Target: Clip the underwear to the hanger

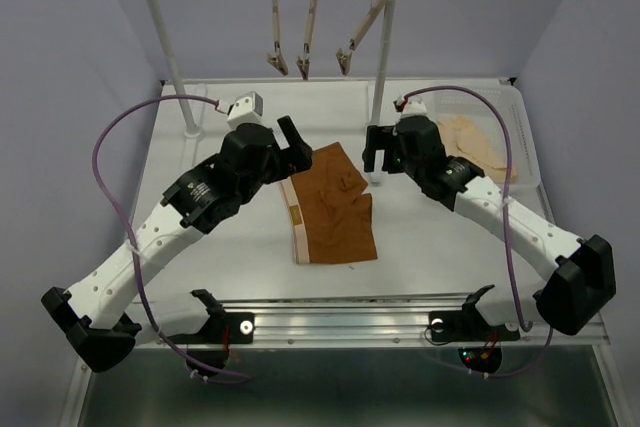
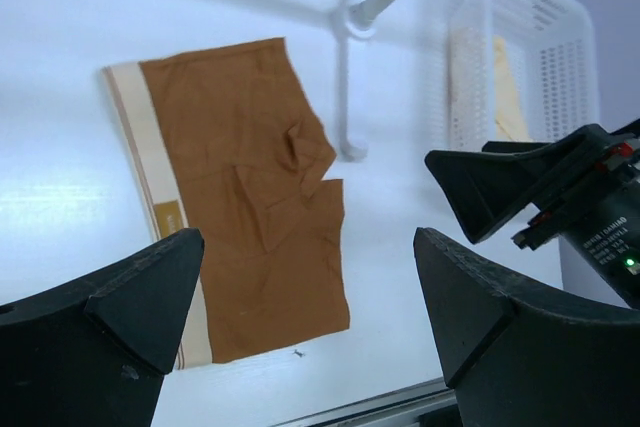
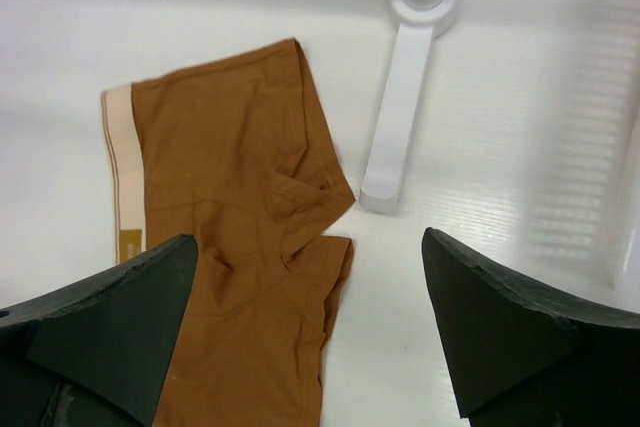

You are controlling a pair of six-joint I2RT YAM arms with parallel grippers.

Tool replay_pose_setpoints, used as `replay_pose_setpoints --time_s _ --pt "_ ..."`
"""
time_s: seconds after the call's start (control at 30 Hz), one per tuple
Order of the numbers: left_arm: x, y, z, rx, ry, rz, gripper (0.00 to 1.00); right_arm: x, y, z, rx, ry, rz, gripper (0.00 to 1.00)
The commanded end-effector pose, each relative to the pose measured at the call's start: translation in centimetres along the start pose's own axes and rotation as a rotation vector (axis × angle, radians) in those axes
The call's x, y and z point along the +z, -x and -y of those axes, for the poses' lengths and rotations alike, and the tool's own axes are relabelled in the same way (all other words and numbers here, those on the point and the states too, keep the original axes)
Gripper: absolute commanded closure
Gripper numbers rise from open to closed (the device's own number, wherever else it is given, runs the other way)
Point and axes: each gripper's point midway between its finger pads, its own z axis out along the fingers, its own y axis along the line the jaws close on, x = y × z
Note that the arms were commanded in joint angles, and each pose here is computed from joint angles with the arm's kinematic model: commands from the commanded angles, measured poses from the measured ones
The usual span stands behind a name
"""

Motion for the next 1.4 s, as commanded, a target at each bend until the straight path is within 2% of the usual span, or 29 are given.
replay_pose_setpoints --time_s 0.0,0.1,0.27,0.4,0.53,0.73,0.93,1.13,1.37 --pt "-3.0 5.3 5.1 0.127 -0.224 0.135 0.01 -2.7 3.3 1.1 0.070 -0.056 0.107 0.00" --pt "-5.7 8.8 9.2 0.172 -0.383 0.219 0.01 -3.7 4.4 2.4 0.090 -0.091 0.138 0.00" --pt "-6.2 12.2 14.1 0.231 -0.480 0.265 0.01 -4.7 4.9 2.6 0.092 -0.092 0.153 0.00" --pt "-4.8 14.4 18.0 0.306 -0.492 0.263 0.01 -5.0 3.8 2.1 0.100 -0.051 0.128 0.00" --pt "-2.4 18.0 21.2 0.353 -0.478 0.324 0.01 -5.4 2.8 1.9 0.097 -0.021 0.110 0.00" --pt "0.8 19.6 23.1 0.430 -0.613 0.383 0.01 -6.0 2.1 1.7 0.091 0.011 0.093 0.00" --pt "4.9 20.6 23.3 0.445 -0.585 0.425 0.01 -5.8 0.9 1.8 0.086 0.018 0.068 0.00" --pt "10.5 18.5 22.4 0.453 -0.544 0.342 0.01 -5.6 0.7 1.7 0.081 0.017 0.057 0.00" --pt "13.2 17.2 21.5 0.445 -0.508 0.304 0.01 -5.6 0.4 1.6 0.083 0.026 0.046 0.00"
